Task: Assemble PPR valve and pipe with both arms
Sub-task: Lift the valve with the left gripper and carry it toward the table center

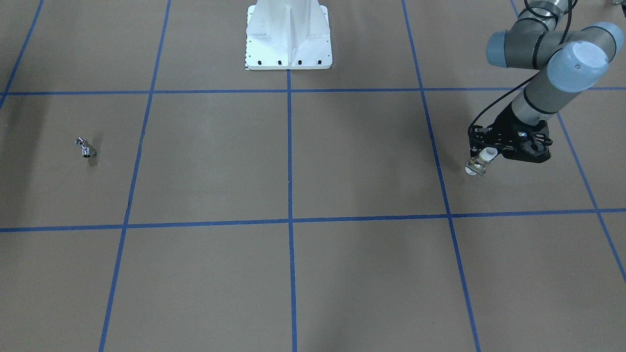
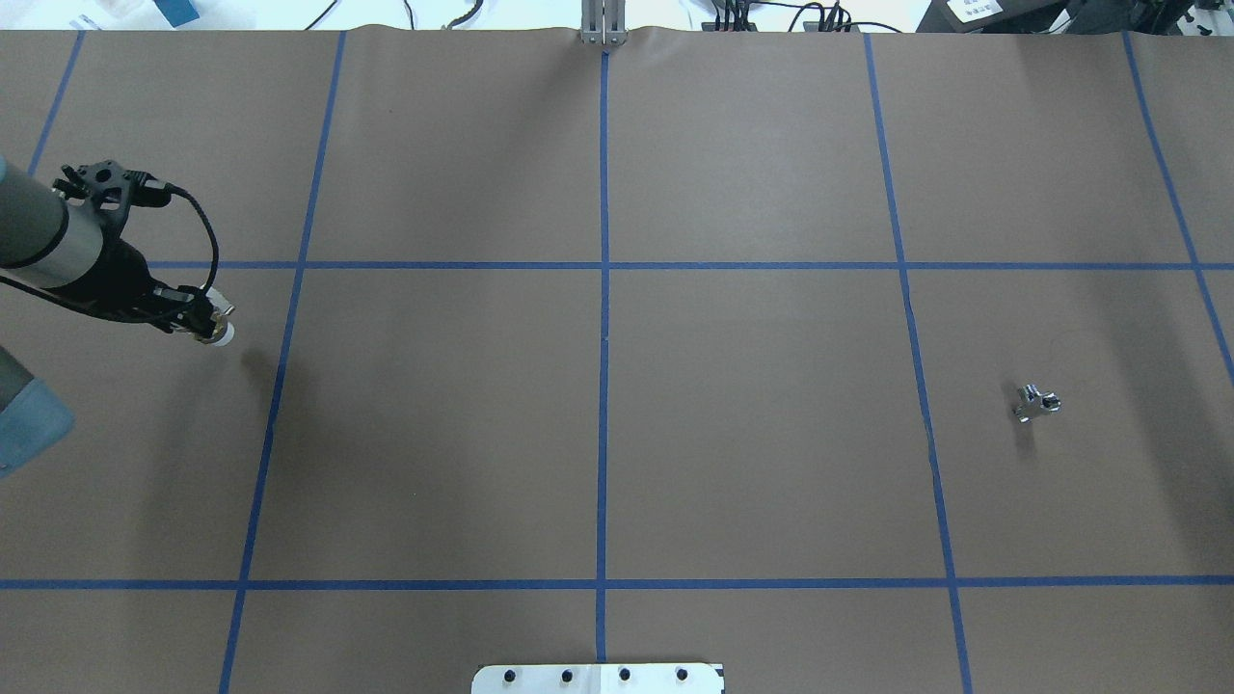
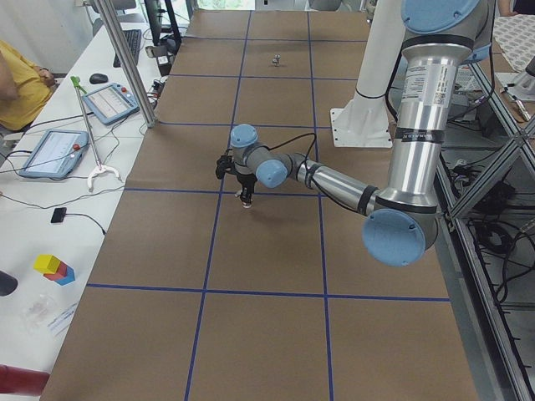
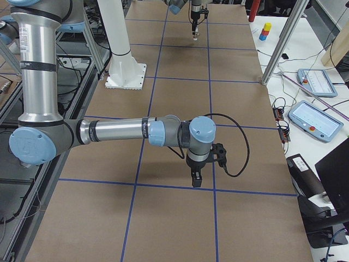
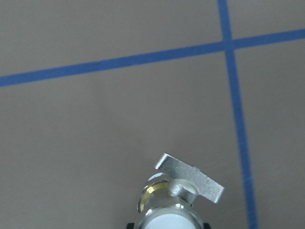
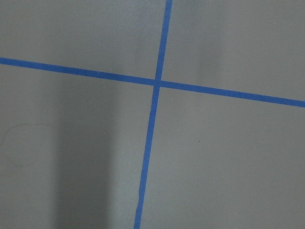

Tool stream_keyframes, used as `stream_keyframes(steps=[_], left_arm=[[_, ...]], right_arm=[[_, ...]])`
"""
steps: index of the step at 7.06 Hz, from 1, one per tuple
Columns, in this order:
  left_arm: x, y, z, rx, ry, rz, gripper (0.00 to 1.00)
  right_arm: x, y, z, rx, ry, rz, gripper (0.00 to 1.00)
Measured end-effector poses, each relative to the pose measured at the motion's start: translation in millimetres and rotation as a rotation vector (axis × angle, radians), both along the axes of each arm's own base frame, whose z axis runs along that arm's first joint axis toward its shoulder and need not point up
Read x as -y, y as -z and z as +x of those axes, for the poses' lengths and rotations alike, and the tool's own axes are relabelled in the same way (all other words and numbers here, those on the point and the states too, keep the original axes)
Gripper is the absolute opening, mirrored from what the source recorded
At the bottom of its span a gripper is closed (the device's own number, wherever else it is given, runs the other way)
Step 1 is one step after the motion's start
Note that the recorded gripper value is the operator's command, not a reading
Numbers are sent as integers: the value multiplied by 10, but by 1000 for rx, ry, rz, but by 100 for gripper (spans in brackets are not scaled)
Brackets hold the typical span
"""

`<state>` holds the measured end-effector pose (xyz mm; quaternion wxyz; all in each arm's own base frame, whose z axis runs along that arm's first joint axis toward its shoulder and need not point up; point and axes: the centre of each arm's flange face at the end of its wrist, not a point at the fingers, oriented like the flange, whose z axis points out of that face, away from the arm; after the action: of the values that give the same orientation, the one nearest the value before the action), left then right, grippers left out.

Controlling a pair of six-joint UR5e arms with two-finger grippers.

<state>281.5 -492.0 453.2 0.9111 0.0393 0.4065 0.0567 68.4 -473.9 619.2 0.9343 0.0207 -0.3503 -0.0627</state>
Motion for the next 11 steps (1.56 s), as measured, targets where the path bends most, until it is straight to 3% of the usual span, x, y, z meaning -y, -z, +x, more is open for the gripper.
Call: stream_keyframes(steps=[2, 6, 11], left_arm=[[135, 581, 406, -3, 27, -55, 0], [-3, 1817, 1810, -13, 90, -167, 0], [247, 2997, 2955, -19, 114, -166, 0]], right_arm=[[0, 2, -2, 3, 0, 0, 100], [-1, -1, -4, 5, 0, -2, 100], [-1, -5, -4, 5, 0, -3, 100]])
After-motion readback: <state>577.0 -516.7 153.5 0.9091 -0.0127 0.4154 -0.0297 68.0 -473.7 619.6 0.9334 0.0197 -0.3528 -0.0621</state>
